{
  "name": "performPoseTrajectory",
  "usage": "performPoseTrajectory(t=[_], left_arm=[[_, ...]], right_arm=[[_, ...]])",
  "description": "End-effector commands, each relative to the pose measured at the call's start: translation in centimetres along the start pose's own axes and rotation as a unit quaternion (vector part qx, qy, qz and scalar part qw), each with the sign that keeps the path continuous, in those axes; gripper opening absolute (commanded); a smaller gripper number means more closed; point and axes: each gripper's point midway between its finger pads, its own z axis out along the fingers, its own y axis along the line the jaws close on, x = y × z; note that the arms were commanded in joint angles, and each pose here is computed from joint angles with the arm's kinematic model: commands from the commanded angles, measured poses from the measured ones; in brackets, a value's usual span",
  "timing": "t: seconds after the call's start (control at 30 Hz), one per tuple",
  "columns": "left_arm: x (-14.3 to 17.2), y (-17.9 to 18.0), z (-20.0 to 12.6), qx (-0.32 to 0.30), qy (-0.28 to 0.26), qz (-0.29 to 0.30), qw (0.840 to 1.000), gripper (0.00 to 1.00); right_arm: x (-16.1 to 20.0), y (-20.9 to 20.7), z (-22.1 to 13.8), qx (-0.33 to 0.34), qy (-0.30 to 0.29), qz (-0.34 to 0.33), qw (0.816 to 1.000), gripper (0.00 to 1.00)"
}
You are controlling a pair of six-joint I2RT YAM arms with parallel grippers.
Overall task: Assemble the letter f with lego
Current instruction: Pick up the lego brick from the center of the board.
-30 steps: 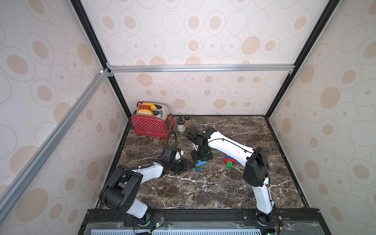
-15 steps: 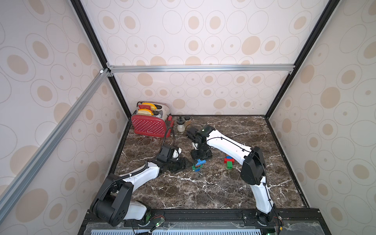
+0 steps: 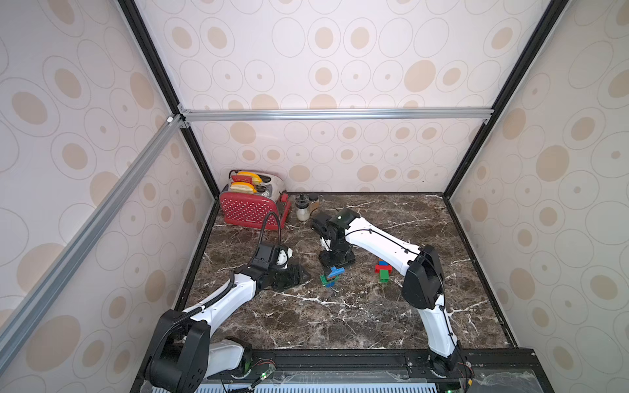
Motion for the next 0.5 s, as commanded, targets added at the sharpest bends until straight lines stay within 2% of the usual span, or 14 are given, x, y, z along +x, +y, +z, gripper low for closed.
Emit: performPoseTrajectory(t=[0.0, 0.27, 0.47], left_arm=[[-1.3, -1.3, -1.7, -0.005, -0.022, 0.056, 0.998, 0.68], [-1.1, -2.2, -2.7, -0.017, -0.054, 0.125, 0.991, 0.68], [-0.2, -4.6, -3.1, -0.009, -0.095, 0.233, 0.968, 0.68]], right_arm=[[2.5, -2.2, 2.5, 0.046, 0.089, -0.012, 0.995, 0.51], [1.6, -2.5, 0.1, 0.029, 0.071, -0.023, 0.997, 0.51], [1.3, -2.3, -2.0, 0.001, 0.06, -0.035, 0.998, 0.51]])
